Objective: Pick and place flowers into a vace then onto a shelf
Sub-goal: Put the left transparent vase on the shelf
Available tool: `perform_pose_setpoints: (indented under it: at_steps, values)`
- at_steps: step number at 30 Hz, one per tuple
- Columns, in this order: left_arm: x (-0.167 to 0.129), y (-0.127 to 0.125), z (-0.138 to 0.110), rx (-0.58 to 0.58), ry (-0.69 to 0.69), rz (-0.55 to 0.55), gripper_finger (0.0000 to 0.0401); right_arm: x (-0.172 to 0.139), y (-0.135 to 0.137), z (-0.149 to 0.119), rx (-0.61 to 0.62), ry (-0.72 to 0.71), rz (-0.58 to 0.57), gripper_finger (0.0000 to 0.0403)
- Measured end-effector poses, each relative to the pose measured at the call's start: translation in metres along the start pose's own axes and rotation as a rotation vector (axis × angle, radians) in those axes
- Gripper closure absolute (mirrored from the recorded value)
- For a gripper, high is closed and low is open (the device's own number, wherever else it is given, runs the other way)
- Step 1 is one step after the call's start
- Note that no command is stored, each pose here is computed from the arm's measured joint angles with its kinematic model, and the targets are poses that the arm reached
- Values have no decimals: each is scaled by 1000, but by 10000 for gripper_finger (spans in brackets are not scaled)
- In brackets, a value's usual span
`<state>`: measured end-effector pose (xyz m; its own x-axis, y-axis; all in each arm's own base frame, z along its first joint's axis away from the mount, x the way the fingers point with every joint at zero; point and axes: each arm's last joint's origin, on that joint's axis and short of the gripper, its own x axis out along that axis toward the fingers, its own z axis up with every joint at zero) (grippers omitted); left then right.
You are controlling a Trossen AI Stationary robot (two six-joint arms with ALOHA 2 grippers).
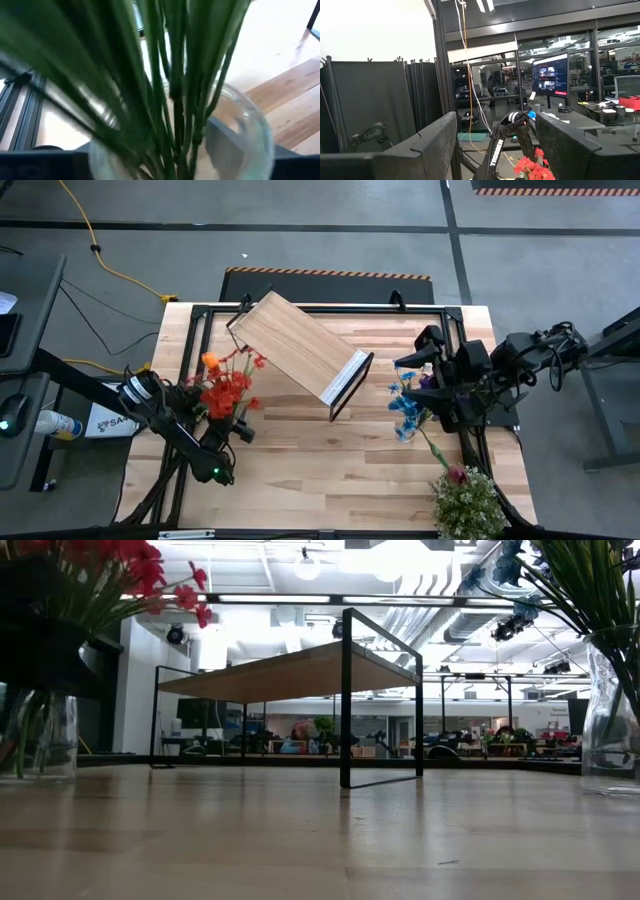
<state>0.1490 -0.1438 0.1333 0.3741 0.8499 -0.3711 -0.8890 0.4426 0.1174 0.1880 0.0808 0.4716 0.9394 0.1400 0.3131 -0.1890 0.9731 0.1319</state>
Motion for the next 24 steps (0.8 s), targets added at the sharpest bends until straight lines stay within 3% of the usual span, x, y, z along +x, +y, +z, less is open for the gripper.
perform_pose_setpoints:
  at_steps: [3, 13, 19, 24]
  values:
    - [0, 0, 0, 5, -6, -5, 204, 0, 0, -1, -2, 8, 0, 142]
    - [-4, -3, 6, -1, -11, -16, 205, 0, 0, -1, -3, 10, -1, 142]
    - [-17, -6, 33, -7, -36, -52, 205, 0, 0, -1, -2, 5, -7, 142]
    - [-26, -3, 59, -67, -68, -175, 205, 0, 0, 1, 5, -17, -6, 142]
